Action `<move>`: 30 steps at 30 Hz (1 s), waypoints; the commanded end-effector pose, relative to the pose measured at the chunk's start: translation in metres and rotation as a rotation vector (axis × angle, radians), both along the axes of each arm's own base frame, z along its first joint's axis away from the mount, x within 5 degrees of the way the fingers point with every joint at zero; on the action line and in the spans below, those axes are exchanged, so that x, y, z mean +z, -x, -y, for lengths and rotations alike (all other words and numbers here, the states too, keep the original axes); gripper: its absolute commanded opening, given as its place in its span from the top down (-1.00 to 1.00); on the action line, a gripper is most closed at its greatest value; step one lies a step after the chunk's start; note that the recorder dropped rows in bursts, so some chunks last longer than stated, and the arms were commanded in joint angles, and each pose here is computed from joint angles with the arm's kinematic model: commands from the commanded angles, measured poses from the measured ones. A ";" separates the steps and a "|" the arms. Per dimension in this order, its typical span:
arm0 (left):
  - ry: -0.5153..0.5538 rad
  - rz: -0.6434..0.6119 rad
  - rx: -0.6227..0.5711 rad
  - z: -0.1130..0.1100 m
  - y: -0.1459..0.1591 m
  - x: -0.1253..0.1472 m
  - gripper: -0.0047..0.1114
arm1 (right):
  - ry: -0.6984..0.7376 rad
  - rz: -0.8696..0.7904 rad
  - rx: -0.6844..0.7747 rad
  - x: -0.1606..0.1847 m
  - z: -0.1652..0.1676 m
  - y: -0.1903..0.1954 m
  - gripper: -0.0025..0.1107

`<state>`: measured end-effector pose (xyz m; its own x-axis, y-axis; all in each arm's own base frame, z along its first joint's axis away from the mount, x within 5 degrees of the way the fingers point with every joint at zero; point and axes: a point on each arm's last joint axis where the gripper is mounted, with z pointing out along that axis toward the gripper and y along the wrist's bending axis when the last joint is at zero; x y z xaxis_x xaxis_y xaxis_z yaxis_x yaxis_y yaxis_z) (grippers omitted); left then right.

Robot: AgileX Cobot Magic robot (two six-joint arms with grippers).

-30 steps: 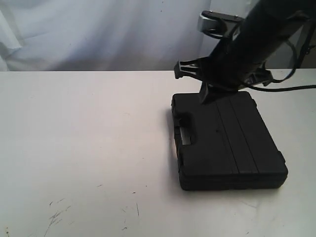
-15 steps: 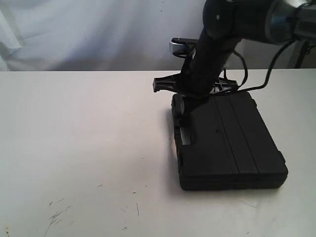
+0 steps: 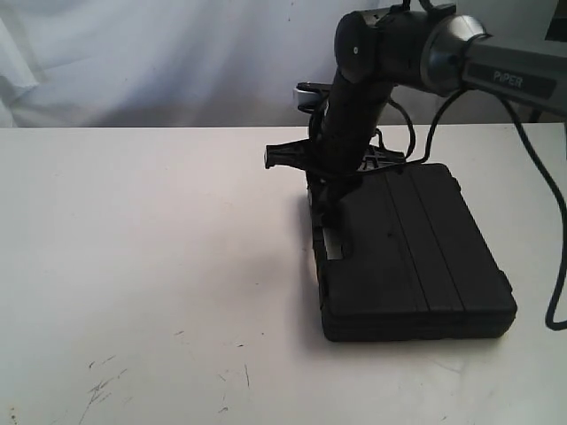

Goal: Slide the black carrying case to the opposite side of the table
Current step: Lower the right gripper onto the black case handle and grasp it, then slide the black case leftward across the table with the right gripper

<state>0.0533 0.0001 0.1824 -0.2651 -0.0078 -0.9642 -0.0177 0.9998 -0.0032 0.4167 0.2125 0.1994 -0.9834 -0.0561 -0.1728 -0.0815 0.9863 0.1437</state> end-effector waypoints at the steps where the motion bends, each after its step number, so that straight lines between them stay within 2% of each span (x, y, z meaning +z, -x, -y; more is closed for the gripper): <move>1: 0.003 0.015 0.002 0.000 0.000 0.000 0.92 | 0.024 -0.012 0.014 -0.010 -0.009 -0.001 0.43; 8: 0.003 0.015 0.002 0.000 0.000 0.000 0.92 | 0.107 -0.044 -0.012 -0.038 -0.014 -0.003 0.40; 15: 0.003 0.015 0.002 0.000 0.000 0.000 0.92 | 0.128 -0.079 -0.022 -0.057 -0.014 -0.004 0.42; 21: 0.003 0.015 0.002 0.000 0.000 0.000 0.92 | 0.098 -0.026 -0.018 -0.049 -0.022 -0.008 0.80; 25: 0.003 0.015 0.002 0.000 0.000 0.000 0.92 | 0.085 -0.026 -0.018 -0.049 -0.023 -0.008 0.87; 30: 0.003 0.015 0.002 0.000 0.000 0.000 0.92 | 0.071 -0.036 -0.027 -0.050 -0.026 -0.006 0.87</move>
<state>0.0533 0.0001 0.1824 -0.2652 -0.0057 -0.9642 -0.0172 0.9999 -0.0012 0.4221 0.2303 0.1417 -0.9956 -0.0268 -0.0898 -0.0310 0.9985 0.0457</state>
